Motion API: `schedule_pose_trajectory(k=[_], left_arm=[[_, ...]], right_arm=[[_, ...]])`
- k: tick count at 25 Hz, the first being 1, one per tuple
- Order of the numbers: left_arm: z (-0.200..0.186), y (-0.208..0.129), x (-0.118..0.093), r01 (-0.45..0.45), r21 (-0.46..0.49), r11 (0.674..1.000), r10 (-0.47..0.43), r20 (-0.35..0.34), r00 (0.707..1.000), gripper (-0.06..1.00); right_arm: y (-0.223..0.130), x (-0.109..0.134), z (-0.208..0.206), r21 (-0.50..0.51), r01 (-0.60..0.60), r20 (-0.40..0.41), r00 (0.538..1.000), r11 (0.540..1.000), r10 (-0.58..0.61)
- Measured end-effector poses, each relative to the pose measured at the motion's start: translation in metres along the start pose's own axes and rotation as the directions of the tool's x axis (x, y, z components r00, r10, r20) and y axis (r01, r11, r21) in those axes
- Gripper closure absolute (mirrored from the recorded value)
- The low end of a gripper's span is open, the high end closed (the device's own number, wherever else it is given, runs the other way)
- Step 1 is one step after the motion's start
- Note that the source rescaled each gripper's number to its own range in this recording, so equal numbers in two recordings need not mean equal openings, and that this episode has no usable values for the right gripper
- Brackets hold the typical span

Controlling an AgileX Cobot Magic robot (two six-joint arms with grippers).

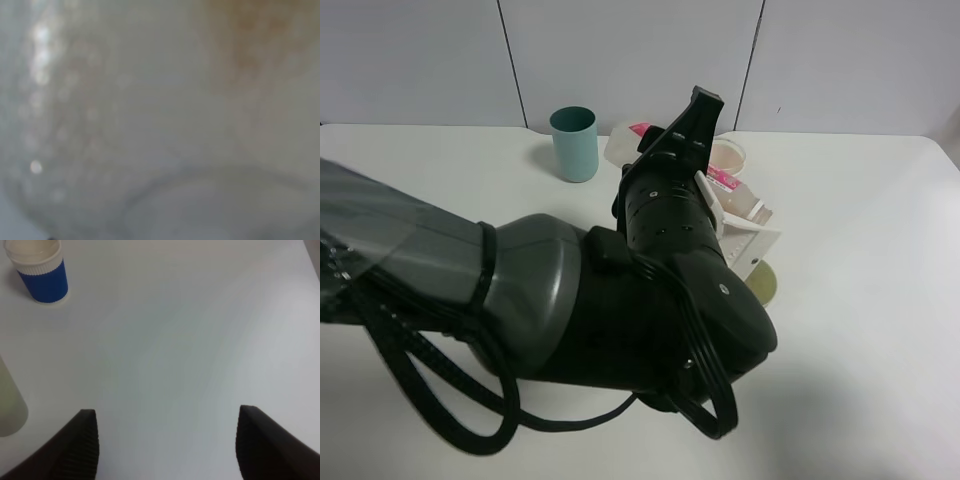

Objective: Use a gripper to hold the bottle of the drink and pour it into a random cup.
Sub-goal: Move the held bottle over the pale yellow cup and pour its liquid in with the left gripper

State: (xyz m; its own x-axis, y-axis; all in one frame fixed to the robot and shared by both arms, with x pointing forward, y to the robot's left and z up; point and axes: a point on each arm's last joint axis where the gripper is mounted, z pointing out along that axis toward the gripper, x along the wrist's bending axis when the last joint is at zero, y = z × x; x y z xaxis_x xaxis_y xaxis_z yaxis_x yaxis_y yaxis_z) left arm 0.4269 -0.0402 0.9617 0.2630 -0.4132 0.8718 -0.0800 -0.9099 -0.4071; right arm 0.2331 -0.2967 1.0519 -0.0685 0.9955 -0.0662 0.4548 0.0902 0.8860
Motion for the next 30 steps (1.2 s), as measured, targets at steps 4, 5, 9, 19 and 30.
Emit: schedule_pose_trajectory(k=[4,5,9,19,30], left_arm=[[0.000,0.000,0.002,-0.007,-0.005,1.000,0.007,-0.019,1.000,0.94],[0.000,0.001,0.002,-0.009,-0.006,1.000,0.009,-0.022,1.000,0.94],[0.000,0.001,0.002,-0.009,-0.006,1.000,0.009,-0.024,1.000,0.94],[0.000,-0.002,-0.008,0.134,0.034,0.990,-0.137,0.089,0.987,0.94],[-0.025,-0.012,0.025,0.560,-0.163,0.813,-0.498,0.306,0.812,0.94]], right_arm=[[0.000,0.000,0.000,0.000,0.000,0.000,1.000,1.000,0.000],[0.000,0.000,0.000,0.000,0.000,0.000,1.000,1.000,0.000],[0.000,0.000,0.000,0.000,0.000,0.000,1.000,1.000,0.000],[0.000,0.000,0.000,0.000,0.000,0.000,1.000,1.000,0.000],[0.000,0.000,0.000,0.000,0.000,0.000,1.000,1.000,0.000]])
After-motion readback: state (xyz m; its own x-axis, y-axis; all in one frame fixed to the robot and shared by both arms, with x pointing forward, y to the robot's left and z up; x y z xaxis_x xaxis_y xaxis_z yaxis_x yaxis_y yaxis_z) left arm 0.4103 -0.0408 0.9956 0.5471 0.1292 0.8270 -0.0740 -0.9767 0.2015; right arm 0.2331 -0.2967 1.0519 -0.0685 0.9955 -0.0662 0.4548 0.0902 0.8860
